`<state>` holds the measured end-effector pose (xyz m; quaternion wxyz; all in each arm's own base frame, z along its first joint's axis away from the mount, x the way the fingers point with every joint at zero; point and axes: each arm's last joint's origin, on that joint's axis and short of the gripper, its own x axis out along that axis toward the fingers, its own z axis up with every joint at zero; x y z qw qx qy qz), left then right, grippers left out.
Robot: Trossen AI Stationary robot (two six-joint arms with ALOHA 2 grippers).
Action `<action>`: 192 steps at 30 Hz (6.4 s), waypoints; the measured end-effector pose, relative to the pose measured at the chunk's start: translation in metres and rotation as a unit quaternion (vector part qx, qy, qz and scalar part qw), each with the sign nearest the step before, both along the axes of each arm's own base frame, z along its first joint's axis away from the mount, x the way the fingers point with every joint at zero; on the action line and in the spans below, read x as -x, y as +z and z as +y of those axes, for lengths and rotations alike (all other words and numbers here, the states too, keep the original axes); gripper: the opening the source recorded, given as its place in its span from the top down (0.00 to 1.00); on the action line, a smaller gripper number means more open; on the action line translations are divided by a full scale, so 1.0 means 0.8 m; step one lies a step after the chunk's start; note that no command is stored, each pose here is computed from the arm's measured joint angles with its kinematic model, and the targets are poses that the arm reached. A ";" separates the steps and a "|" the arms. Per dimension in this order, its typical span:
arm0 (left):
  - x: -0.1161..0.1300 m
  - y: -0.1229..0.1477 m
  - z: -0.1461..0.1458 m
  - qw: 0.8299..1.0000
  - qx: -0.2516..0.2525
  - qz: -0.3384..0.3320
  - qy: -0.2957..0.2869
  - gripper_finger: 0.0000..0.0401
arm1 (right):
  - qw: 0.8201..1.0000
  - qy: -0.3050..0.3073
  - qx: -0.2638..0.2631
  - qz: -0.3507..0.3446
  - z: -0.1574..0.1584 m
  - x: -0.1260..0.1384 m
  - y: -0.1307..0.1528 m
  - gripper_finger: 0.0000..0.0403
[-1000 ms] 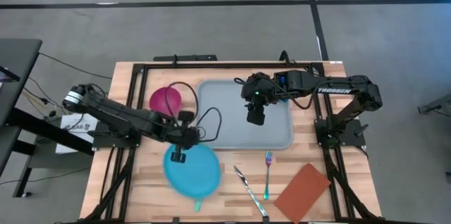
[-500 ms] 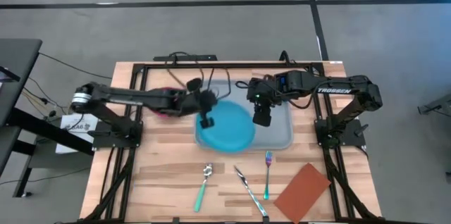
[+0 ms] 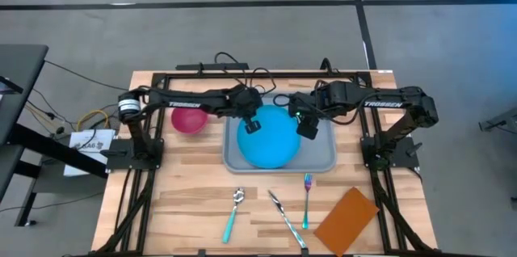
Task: Set up tray
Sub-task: Put the blue plate on the tray, then put the pink bowl on the blue plate
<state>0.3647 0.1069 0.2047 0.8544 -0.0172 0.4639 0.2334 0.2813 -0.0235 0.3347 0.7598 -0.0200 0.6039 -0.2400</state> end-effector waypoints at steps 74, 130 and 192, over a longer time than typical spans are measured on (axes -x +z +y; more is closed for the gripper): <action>0.231 0.017 -0.070 0.985 0.129 0.092 0.071 0.71 | 0.998 0.029 0.006 -0.064 -0.001 -0.024 -0.031 0.58; 0.208 0.011 -0.057 0.976 0.068 0.171 0.119 0.71 | 0.995 0.048 0.015 -0.087 -0.002 -0.031 -0.028 0.58; -0.033 0.023 -0.135 0.873 0.011 0.158 -0.462 1.00 | 0.997 -0.008 0.044 0.070 0.066 0.043 -0.026 0.58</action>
